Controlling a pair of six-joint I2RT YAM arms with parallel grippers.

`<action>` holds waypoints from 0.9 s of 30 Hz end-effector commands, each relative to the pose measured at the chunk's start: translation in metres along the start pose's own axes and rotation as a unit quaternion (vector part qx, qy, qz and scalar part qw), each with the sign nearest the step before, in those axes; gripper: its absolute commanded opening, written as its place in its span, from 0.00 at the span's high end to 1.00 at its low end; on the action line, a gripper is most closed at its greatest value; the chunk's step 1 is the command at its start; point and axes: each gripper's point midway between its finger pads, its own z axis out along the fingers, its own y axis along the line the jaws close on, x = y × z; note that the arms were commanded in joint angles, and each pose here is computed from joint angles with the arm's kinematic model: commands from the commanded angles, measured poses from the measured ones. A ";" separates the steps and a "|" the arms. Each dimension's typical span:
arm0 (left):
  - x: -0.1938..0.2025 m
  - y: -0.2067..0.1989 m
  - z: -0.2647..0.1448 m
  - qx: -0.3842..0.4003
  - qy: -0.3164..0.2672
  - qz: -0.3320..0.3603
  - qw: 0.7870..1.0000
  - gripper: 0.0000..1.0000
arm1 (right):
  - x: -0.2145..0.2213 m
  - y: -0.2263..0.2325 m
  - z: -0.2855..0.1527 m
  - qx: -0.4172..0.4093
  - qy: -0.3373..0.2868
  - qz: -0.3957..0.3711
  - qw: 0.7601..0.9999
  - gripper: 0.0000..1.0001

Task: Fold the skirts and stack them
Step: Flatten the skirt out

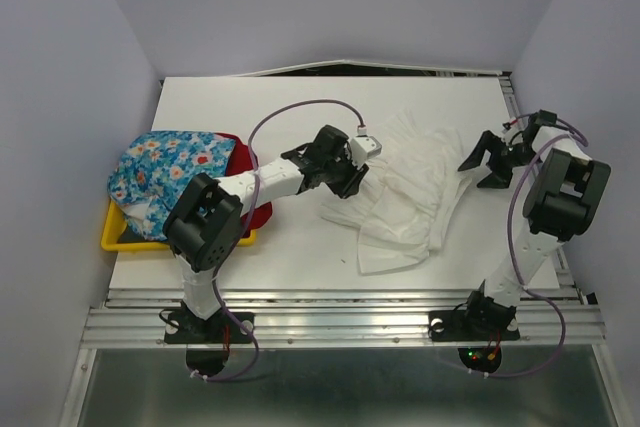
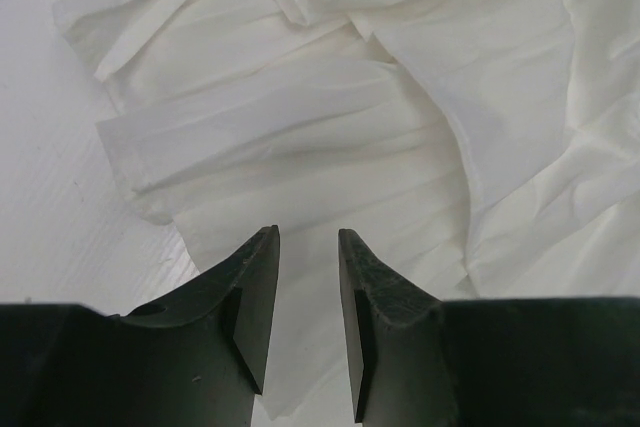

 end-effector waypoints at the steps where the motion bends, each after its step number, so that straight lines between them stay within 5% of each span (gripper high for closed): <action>1: -0.016 -0.002 -0.011 -0.001 -0.037 -0.005 0.999 0.59 | -0.013 0.044 -0.035 -0.043 -0.061 -0.009 0.997 0.15; 6: -0.018 0.000 -0.011 -0.004 -0.043 -0.007 0.999 0.59 | -0.018 0.053 -0.042 -0.029 -0.090 0.002 0.996 0.10; 10: -0.023 0.003 -0.011 -0.012 -0.047 -0.008 0.999 0.59 | -0.009 0.015 -0.010 0.069 -0.059 0.028 0.995 0.10; 16: -0.031 0.007 -0.021 -0.018 -0.056 -0.010 0.998 0.59 | -0.005 -0.014 0.018 0.111 -0.037 0.046 0.992 0.12; 23: -0.024 0.013 -0.022 -0.018 -0.050 -0.027 0.998 0.59 | -0.008 0.037 0.041 -0.040 -0.018 -0.019 0.999 0.45; 27: -0.019 0.013 -0.029 0.017 -0.053 -0.050 0.997 0.60 | -0.006 0.083 0.058 -0.180 0.032 -0.096 0.979 0.65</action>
